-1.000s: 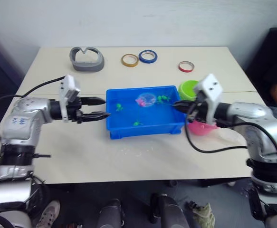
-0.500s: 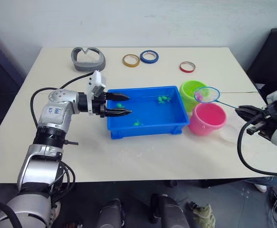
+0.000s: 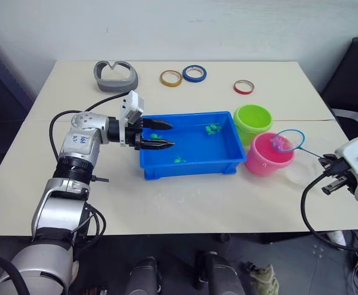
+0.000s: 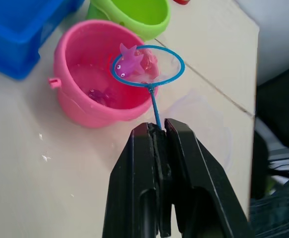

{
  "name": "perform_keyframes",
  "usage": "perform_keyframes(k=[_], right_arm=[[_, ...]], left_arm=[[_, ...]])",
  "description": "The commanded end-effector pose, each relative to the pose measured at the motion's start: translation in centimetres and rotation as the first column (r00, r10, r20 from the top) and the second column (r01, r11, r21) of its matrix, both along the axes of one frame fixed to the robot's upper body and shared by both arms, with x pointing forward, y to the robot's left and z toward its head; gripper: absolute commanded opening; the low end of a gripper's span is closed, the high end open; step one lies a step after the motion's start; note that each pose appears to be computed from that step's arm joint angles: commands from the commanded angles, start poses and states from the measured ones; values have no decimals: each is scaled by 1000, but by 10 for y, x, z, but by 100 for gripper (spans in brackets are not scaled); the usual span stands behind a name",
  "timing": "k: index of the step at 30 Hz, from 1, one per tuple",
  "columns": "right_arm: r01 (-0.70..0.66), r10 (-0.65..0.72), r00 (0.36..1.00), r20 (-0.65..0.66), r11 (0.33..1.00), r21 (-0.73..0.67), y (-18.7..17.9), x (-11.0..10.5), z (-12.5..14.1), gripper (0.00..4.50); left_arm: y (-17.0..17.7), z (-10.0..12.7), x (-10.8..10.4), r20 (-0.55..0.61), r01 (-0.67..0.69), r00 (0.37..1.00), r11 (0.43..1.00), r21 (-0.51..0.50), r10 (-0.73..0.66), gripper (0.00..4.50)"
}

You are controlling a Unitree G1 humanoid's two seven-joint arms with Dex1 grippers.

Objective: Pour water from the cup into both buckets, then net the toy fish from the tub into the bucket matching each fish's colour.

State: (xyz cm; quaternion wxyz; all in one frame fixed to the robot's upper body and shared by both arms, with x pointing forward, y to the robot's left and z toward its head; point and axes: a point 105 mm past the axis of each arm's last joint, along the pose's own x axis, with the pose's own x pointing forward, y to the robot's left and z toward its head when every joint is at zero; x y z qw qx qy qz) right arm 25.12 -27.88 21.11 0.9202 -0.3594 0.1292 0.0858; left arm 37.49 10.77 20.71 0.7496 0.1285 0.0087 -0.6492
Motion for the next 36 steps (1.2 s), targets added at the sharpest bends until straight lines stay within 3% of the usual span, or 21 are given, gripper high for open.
perform_keyframes(k=[1,6,10,18,25,29,36], right_arm=[[-53,64,996,58,985,-164,11,-1,16,0],[-123,137,990,11,918,-377,20,-4,14,0],[-157,188,982,2,824,-545,25,-6,17,0],[-195,276,960,-46,542,-817,25,-2,18,0],[-190,307,949,-73,373,-908,21,-3,8,0],[-179,332,941,-67,319,-931,23,-2,7,0],[-162,354,934,-49,296,-941,28,-3,8,0]], left_arm=[[1,12,1,41,5,999,1000,-9,-4,328],[1,13,3,42,3,999,1000,-7,-2,328],[0,14,4,48,6,999,1000,-7,-5,328],[-3,15,5,57,11,998,1000,-10,-11,328],[-2,17,6,69,7,998,1000,-7,-6,328],[-1,17,6,72,4,997,1000,-7,-3,328],[0,17,5,74,1,997,1000,-7,-1,328]])
